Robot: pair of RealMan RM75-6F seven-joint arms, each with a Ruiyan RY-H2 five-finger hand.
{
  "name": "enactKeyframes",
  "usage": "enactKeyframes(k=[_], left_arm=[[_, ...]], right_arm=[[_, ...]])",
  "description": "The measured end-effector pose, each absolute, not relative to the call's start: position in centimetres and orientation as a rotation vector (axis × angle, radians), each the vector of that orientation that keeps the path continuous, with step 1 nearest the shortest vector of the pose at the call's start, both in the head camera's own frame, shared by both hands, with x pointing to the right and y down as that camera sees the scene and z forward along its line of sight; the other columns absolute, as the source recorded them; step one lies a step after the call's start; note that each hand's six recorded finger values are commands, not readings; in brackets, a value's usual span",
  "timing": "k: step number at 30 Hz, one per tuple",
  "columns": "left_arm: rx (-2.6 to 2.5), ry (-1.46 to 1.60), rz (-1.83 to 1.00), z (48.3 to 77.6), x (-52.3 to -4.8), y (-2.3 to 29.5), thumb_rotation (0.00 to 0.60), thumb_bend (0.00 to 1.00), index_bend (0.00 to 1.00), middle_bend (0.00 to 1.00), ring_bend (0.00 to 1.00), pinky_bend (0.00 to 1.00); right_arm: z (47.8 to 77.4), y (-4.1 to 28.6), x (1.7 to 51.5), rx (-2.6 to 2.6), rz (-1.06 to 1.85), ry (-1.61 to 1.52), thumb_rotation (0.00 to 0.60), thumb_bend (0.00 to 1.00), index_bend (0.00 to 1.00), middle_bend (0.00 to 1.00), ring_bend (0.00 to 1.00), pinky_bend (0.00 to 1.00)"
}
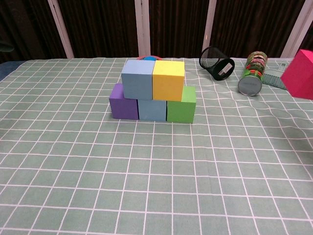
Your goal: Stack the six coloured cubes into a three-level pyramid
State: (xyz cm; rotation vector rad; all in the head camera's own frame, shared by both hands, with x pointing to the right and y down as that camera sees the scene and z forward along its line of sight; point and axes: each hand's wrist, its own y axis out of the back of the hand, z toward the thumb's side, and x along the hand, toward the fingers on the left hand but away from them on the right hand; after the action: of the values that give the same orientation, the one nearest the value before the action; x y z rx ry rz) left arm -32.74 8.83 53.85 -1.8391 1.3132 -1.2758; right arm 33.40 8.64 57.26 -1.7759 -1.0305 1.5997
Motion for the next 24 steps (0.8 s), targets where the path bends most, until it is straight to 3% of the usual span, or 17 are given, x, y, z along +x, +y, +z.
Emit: enactKeyframes(k=[13, 24], left_arm=[[-1.791, 1.245, -1.363, 53.5, -34.8, 7.7, 0.600, 0.10, 0.00, 0.00, 0.00, 0.00], [-1.813, 1.282, -1.383, 53.0, -36.2, 6.9, 0.600, 0.10, 0.00, 0.00, 0.00, 0.00]], right_arm=[[53.6, 2.7, 21.4, -1.703, 1.451, -0.883, 0.600, 0.36, 0.00, 0.36, 0.22, 0.00], [54.2, 3.0, 12.1, -1.694, 1.517, -0.832, 0.600, 0.36, 0.00, 0.36, 0.22, 0.00]])
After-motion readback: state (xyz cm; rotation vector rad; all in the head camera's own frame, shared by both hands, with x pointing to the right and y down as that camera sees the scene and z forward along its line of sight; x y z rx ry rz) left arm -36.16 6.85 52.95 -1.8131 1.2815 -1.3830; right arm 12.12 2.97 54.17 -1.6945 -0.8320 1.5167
